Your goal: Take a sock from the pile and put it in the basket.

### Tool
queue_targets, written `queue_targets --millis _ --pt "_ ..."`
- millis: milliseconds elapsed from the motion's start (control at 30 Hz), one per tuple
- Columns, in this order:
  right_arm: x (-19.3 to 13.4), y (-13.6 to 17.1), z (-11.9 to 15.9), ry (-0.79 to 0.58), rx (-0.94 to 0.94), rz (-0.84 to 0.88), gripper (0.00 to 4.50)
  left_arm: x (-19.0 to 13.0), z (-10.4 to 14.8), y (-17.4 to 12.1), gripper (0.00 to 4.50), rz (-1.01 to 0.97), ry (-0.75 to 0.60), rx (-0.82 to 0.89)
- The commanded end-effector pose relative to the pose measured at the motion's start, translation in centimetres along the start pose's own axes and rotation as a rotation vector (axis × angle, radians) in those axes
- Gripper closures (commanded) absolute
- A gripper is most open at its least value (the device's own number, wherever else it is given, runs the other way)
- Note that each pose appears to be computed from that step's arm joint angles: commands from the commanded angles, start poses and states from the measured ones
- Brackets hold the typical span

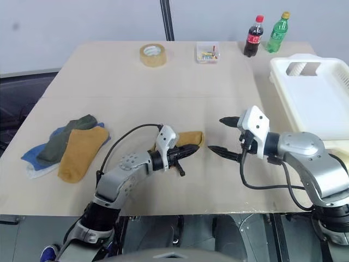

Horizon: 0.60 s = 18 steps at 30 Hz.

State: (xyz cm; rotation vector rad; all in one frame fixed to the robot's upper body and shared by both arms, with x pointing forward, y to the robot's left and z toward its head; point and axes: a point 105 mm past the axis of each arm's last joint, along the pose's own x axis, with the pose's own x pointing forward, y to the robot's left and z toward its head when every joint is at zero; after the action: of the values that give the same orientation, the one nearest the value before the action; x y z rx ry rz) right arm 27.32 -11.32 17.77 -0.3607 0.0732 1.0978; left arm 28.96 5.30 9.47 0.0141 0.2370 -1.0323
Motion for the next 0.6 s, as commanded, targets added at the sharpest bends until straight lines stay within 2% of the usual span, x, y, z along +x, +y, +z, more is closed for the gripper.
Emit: queue_targets --millis 33,100,233,333,467,600 --pt "1.3 0.6 0.1 0.002 0.010 0.014 0.00 -2.6 2.8 0.4 2.92 0.066 -0.116 0.050" --pt "2.3 0.4 -0.2 0.001 0.019 0.005 0.00 -4.4 3.6 0.6 2.37 0.118 -0.152 0.031" --pt "3.4 0.5 0.5 -0.060 -0.026 0.018 0.00 -8.1 3.5 1.2 2.37 0.252 -0.166 -0.032" --pt "3.4 0.5 0.9 -0.090 -0.071 0.049 0.00 -10.1 2.2 1.9 2.37 0.334 -0.131 -0.109" --pt "1.2 0.5 0.9 -0.087 -0.122 0.074 0.00 -13.1 0.4 3.4 2.37 0.391 -0.032 -0.097" --pt "0.3 0.2 0.4 -0.054 -0.159 0.053 0.00 -13.3 0.5 4.5 2.37 0.337 -0.002 -0.070"
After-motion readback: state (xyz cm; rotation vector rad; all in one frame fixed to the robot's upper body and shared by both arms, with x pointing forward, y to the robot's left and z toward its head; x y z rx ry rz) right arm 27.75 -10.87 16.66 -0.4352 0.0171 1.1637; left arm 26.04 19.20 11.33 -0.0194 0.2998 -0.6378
